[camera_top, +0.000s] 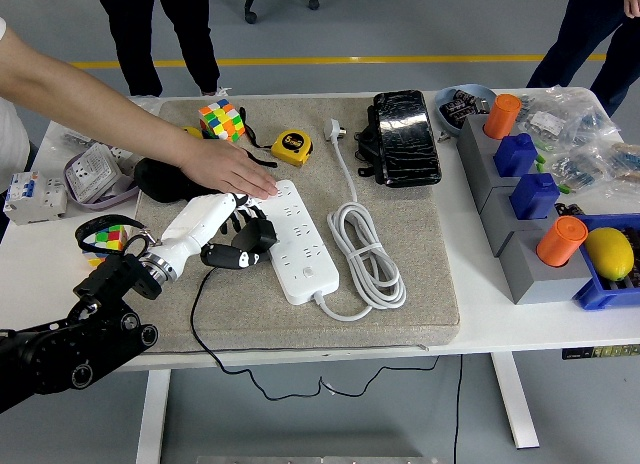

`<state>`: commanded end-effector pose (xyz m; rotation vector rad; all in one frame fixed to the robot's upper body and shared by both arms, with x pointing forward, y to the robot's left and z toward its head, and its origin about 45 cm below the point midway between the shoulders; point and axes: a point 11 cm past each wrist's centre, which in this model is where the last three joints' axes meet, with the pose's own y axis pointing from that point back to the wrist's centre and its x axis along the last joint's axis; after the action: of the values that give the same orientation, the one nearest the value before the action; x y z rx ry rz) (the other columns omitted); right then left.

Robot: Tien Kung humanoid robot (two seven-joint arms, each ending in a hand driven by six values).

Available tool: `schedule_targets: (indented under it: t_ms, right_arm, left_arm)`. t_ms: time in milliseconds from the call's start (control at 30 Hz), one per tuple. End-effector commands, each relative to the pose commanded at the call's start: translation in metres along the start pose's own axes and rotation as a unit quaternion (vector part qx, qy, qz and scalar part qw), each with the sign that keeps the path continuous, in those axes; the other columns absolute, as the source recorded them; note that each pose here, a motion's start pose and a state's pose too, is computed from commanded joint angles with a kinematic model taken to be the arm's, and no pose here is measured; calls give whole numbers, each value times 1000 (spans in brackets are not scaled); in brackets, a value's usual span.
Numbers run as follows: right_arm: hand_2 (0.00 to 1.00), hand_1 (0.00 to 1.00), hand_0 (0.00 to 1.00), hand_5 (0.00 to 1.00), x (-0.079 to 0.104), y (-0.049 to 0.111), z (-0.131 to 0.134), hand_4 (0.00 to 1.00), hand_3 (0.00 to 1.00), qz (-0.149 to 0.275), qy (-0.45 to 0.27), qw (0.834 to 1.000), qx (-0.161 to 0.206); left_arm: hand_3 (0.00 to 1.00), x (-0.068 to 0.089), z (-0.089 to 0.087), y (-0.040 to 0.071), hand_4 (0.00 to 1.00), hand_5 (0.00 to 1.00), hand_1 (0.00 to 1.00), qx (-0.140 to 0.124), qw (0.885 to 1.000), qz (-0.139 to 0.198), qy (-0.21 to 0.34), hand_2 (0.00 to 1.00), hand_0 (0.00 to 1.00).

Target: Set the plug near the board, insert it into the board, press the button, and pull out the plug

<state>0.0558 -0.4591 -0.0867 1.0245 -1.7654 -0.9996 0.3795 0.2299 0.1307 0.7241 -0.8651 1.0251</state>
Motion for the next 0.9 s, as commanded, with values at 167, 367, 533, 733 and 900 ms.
schedule_targets:
  t_ms: [167, 367, 533, 733, 900]
  right_arm:
    - [643, 657, 578, 499, -1, 0, 0, 930, 549, 0, -1, 1000, 0]
    - [643, 657, 576, 499, 0, 0, -1, 930, 548, 0, -1, 1000, 1]
    - [643, 657, 576, 499, 0, 0, 0, 929, 549, -1, -1, 1000, 1]
    - [643, 657, 577, 499, 0, 0, -1, 929, 548, 0, 0, 1000, 1]
    - [643, 657, 578, 499, -1, 0, -4, 930, 549, -2, -1, 1000, 5]
  left_arm:
    - [550, 0, 1, -1, 793, 2, 421, 0, 1000, 2, 0, 460, 278]
    - [550, -2, 0, -1, 793, 2, 421, 3, 1000, -4, -2, 460, 274]
    - [552, -2, -2, 0, 797, 2, 440, 8, 1000, -7, -4, 471, 278]
    - [566, -3, -3, 1, 816, 2, 499, 10, 1000, -10, -2, 522, 300]
    - [568, -2, -3, 1, 879, 16, 517, 10, 1000, -12, 1, 548, 318]
